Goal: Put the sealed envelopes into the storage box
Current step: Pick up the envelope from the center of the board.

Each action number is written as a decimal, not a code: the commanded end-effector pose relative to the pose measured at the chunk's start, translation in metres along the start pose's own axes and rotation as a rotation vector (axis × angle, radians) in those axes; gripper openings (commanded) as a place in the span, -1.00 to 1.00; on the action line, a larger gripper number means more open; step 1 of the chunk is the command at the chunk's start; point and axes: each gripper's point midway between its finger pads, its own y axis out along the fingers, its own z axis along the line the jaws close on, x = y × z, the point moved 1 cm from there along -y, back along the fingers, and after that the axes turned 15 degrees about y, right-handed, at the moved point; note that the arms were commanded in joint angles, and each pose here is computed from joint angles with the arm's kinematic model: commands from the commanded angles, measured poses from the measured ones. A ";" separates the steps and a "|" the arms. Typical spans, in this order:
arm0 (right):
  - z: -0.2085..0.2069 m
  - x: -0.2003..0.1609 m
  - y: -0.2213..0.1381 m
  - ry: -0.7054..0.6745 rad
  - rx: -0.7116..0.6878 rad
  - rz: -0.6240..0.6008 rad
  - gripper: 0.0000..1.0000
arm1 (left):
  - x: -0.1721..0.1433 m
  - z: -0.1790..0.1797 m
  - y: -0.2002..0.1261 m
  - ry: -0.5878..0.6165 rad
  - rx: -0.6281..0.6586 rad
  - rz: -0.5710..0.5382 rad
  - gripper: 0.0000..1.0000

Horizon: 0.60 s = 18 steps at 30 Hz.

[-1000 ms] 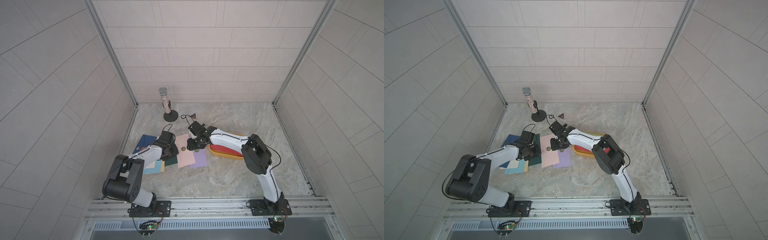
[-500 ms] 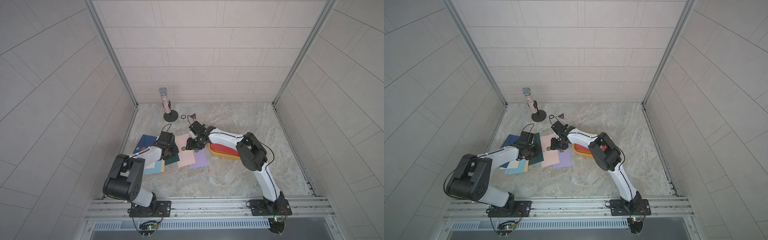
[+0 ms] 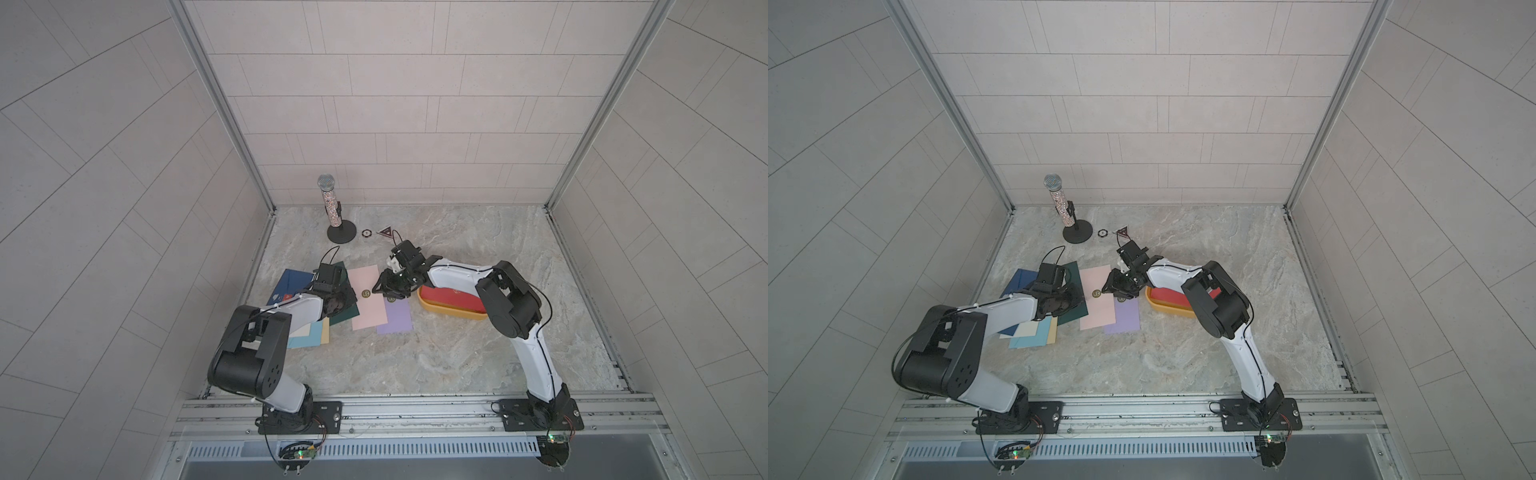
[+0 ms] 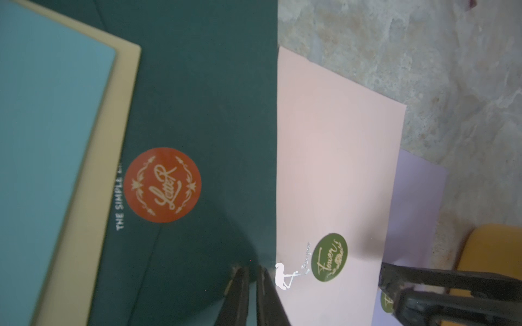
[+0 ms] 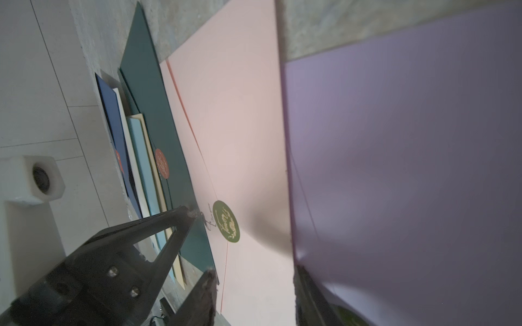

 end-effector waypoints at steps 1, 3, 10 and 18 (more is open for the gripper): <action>0.066 -0.027 -0.014 -0.065 0.232 0.077 -0.10 | -0.069 0.023 0.013 -0.029 0.064 0.235 -0.69; 0.070 -0.028 -0.017 -0.070 0.251 0.079 -0.15 | -0.070 0.023 0.012 -0.031 0.062 0.238 -0.69; 0.063 -0.031 -0.014 -0.085 0.240 0.082 -0.40 | -0.071 0.023 0.012 -0.026 0.060 0.237 -0.69; 0.054 -0.034 -0.009 -0.119 0.182 0.088 -0.56 | -0.069 0.019 0.011 -0.024 0.038 0.228 -0.68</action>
